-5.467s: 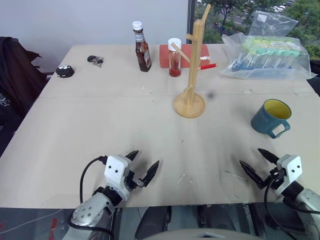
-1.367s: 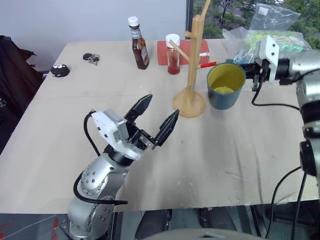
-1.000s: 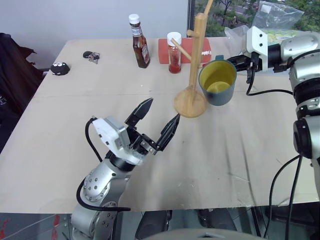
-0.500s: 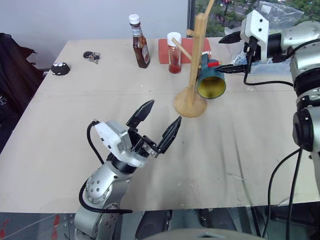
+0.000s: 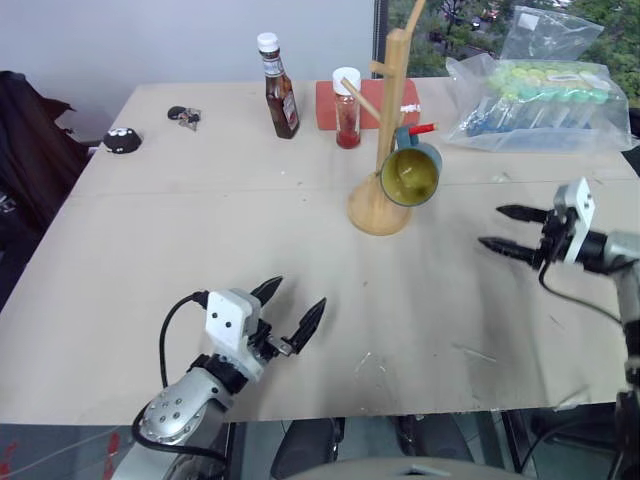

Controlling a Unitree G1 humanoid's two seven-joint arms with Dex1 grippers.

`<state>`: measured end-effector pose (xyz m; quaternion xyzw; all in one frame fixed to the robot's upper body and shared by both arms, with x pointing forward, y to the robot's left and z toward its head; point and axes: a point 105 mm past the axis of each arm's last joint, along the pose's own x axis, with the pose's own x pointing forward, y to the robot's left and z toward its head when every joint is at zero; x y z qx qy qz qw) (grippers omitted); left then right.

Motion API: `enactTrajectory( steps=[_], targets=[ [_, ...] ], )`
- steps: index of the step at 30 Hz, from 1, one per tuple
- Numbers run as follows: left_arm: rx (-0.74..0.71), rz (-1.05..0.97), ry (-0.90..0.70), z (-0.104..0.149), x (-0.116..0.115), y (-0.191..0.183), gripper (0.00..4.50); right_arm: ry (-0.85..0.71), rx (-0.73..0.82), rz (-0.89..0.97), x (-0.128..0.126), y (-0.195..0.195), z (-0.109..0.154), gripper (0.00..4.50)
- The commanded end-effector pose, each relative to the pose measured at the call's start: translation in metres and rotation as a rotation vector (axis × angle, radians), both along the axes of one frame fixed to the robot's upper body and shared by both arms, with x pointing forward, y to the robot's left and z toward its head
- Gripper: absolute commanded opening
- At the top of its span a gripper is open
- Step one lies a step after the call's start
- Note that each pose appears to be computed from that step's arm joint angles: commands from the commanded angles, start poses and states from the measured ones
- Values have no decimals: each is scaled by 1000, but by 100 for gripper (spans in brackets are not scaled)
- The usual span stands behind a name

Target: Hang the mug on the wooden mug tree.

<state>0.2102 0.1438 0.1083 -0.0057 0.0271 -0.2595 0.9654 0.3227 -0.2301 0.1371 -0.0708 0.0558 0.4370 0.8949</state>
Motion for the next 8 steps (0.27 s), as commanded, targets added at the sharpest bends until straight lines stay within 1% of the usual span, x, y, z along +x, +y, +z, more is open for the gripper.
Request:
enactTrajectory(
  steps=[1,4,6,8],
  targets=[
    [32,16,47,-12,-11,6,450,-80,106,-100,-42,24,-28,439],
    [36,30,62,-16,-13,7,450,-42,147,-192,-59,30,-49,439],
    [48,33,59,-17,-14,8,450,-44,108,-218,-70,31,-64,439],
    [62,36,54,-18,-13,8,450,-50,94,-243,-75,29,-71,439]
  ],
)
